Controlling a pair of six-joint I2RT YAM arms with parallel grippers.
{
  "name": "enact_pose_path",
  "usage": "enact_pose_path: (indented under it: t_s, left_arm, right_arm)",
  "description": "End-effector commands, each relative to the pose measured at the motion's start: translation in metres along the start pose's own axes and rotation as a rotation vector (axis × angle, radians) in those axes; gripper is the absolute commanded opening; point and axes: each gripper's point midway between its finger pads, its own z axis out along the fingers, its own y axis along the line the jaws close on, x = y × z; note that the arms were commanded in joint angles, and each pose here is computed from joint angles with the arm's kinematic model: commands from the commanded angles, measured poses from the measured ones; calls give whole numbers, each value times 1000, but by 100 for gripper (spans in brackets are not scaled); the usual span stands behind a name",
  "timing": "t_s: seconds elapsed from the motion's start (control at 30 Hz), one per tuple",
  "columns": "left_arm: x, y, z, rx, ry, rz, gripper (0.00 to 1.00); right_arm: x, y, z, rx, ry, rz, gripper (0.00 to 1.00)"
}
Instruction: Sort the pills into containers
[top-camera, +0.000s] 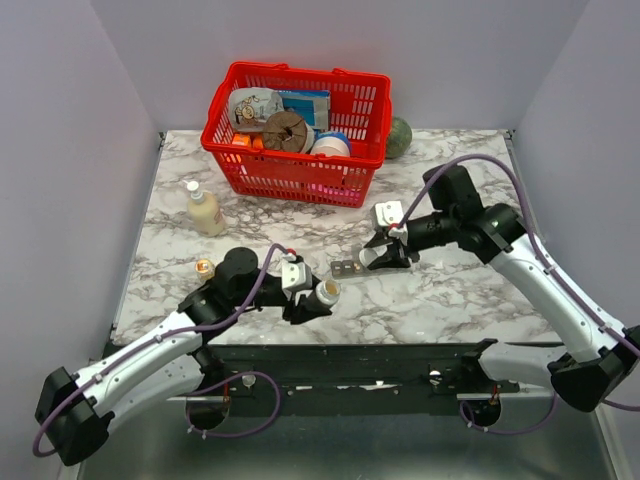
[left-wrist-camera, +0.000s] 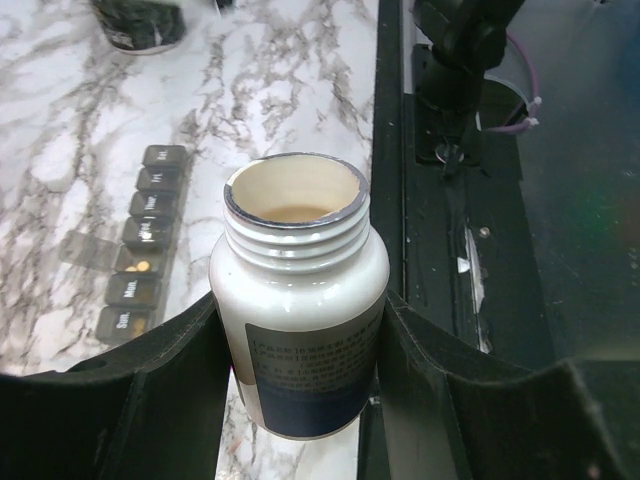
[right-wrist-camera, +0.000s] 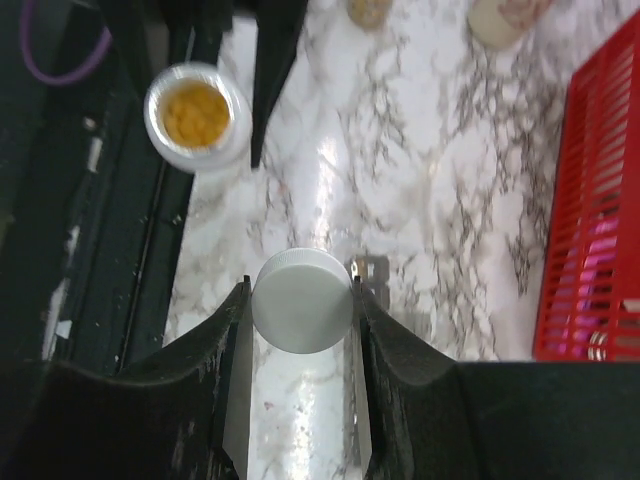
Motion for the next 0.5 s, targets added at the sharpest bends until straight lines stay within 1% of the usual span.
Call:
enact_pose_path:
  t_s: [0.0, 0.1, 0.3, 0.47]
  left_arm:
    - [-18, -11, 17, 93, -13, 69, 0]
    - [-21, -14, 22, 109, -5, 79, 0]
    - [-25, -12, 29, 117, 1, 76, 0]
    - [-19, -9, 31, 107, 37, 51, 0]
  right_arm:
    - [-41, 33, 0, -215, -141, 48, 26]
    - [-52, 37, 5, -255, -158, 47, 26]
    - [-45, 53, 22, -317, -116, 42, 26]
    - [-39, 58, 30, -331, -81, 34, 26]
